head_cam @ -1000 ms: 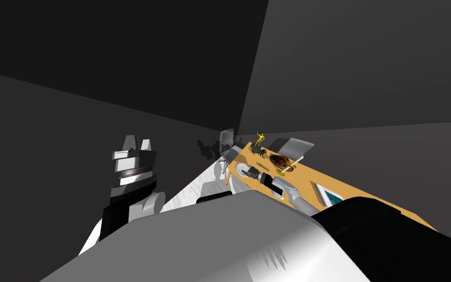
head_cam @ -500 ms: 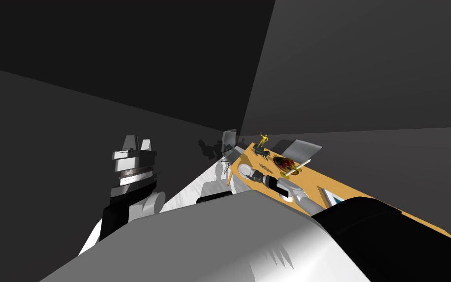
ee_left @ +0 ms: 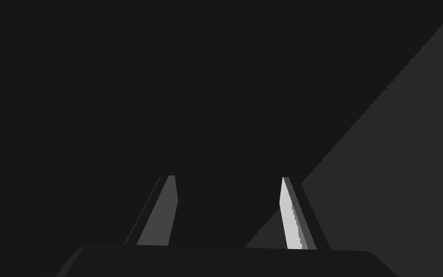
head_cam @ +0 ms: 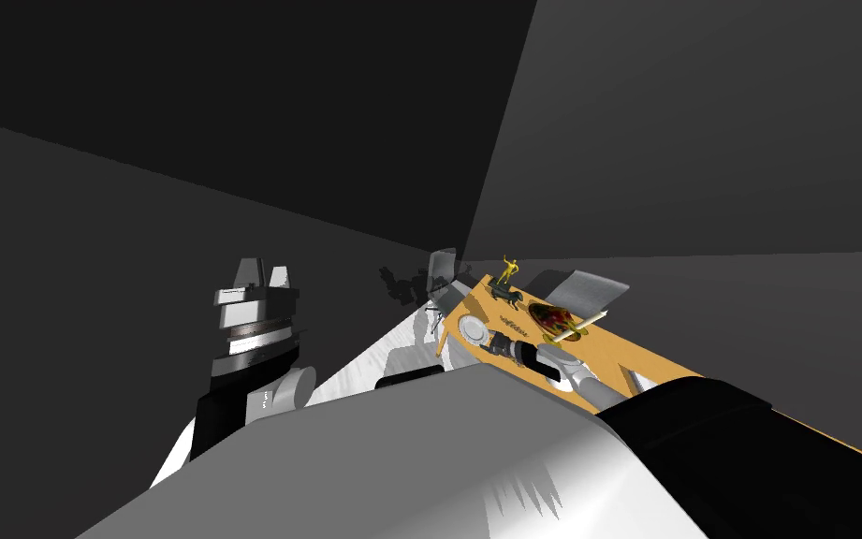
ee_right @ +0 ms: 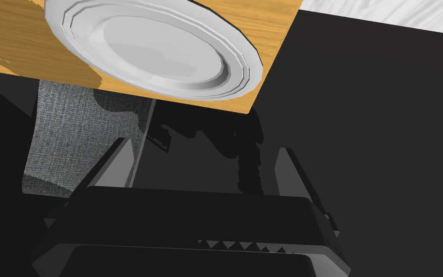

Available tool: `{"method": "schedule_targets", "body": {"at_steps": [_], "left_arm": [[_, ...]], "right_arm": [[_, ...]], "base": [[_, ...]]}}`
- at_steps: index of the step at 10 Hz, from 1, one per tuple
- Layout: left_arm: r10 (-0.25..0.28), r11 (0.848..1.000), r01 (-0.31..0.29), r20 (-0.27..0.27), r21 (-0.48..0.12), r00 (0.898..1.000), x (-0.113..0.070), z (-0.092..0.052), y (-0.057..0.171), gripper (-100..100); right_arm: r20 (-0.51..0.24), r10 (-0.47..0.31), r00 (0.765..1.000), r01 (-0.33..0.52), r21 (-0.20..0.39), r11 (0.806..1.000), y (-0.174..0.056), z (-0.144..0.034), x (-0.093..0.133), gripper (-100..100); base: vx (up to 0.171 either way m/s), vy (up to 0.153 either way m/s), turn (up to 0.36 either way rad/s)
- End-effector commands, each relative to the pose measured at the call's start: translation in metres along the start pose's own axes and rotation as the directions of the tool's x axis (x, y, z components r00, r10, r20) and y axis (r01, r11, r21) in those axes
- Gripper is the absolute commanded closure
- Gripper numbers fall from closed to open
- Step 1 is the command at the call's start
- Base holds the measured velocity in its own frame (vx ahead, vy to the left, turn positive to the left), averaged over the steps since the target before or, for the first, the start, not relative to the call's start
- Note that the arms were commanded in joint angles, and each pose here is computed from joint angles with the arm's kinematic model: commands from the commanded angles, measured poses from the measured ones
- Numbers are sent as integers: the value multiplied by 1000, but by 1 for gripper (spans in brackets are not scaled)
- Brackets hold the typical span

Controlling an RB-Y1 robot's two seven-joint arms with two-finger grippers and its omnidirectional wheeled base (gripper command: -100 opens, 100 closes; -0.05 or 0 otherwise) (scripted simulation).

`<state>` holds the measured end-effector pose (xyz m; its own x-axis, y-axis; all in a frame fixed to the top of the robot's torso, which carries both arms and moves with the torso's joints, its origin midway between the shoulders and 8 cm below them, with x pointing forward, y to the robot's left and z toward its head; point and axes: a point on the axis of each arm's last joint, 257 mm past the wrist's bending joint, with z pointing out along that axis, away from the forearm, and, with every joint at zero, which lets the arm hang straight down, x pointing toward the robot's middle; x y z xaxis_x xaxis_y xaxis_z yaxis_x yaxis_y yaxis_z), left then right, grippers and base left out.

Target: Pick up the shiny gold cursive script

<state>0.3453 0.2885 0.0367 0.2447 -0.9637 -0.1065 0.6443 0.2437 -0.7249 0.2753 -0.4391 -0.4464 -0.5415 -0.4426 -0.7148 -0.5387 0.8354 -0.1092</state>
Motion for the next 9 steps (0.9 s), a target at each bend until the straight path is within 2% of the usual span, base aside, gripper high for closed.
{"method": "schedule_targets", "body": {"at_steps": [1,9], "left_arm": [[0,1000,0,0,0,1000,0,0,0,0],[0,1000,0,0,0,1000,0,0,0,0]], "right_arm": [[-76,-34,997,34,1,999,-5,-11,28,-100],[-76,-34,997,34,1,999,-5,-11,28,-100]], "base": [[19,11,48],[10,0,1]]}}
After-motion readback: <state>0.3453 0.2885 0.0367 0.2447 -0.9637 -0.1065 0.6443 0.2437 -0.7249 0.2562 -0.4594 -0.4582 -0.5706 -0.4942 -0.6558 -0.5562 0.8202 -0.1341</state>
